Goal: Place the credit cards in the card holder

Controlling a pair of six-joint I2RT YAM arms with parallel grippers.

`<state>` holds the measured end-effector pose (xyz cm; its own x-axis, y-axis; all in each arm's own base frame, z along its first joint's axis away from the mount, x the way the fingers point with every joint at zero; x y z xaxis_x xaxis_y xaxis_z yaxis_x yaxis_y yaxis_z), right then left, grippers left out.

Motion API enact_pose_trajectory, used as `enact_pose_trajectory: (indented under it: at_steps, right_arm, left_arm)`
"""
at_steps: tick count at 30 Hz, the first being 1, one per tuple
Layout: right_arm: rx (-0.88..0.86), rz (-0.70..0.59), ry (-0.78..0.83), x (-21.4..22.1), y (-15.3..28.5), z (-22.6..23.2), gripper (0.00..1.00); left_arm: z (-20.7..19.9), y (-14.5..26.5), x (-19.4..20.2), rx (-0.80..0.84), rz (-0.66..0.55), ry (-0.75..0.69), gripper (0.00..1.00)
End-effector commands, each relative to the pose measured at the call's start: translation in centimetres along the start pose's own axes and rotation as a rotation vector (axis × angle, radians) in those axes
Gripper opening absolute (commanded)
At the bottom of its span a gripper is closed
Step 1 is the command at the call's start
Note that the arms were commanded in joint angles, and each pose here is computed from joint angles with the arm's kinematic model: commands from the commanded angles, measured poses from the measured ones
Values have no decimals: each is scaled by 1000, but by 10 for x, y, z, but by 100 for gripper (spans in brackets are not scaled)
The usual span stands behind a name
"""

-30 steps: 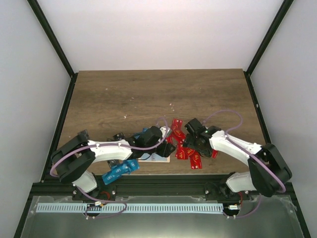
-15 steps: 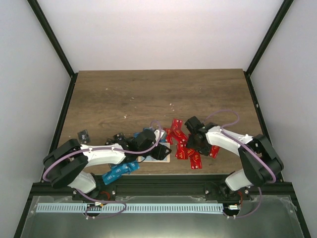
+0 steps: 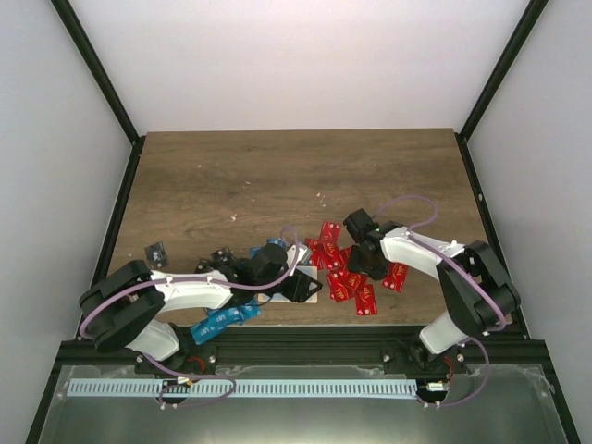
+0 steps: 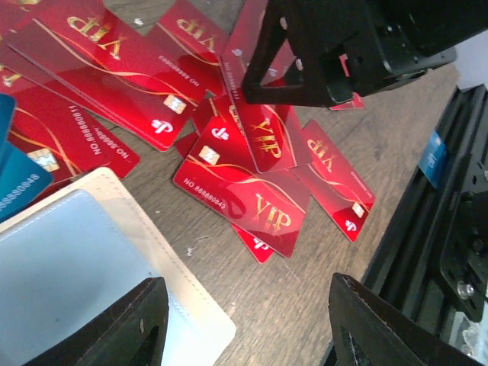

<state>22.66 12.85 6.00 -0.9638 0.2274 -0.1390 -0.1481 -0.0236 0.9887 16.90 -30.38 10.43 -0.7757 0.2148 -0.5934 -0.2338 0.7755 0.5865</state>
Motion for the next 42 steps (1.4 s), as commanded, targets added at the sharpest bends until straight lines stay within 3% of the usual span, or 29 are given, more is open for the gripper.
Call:
enact_pose_trajectory:
  at_steps: [1, 14, 29, 34, 39, 42]
  right_arm:
    - [-28, 189, 124, 39, -33, -4, 44]
    - [64, 328, 238, 109, -36, -9, 44]
    - [55, 452, 273, 168, -9, -27, 43]
    - [30, 396, 275, 163, 13, -18, 44]
    - [-19, 233, 221, 138, 39, 0, 55]
    - [47, 124, 141, 114, 42, -4, 63]
  left_arm:
    - [-9, -3, -1, 79, 1, -2, 60]
    - [-16, -16, -2, 101, 20, -2, 58]
    - [-22, -25, -3, 141, 32, -22, 58]
    - [-23, -27, -2, 156, 33, -19, 55]
    - [-27, -23, -8, 156, 6, -19, 54]
    - [-23, -22, -16, 98, -29, -3, 52]
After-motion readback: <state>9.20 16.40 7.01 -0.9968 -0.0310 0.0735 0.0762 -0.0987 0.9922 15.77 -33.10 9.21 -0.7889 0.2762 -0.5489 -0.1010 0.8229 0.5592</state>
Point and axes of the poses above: each gripper's point midway between its finger pads, its own y axis back along the fingers, its own z axis along the line the jaws close on, x = y × z, the point moved 5 cm from there along y, back along the fingers, and after that the axes turned 2 degrees about y, right-handed, at the moved point
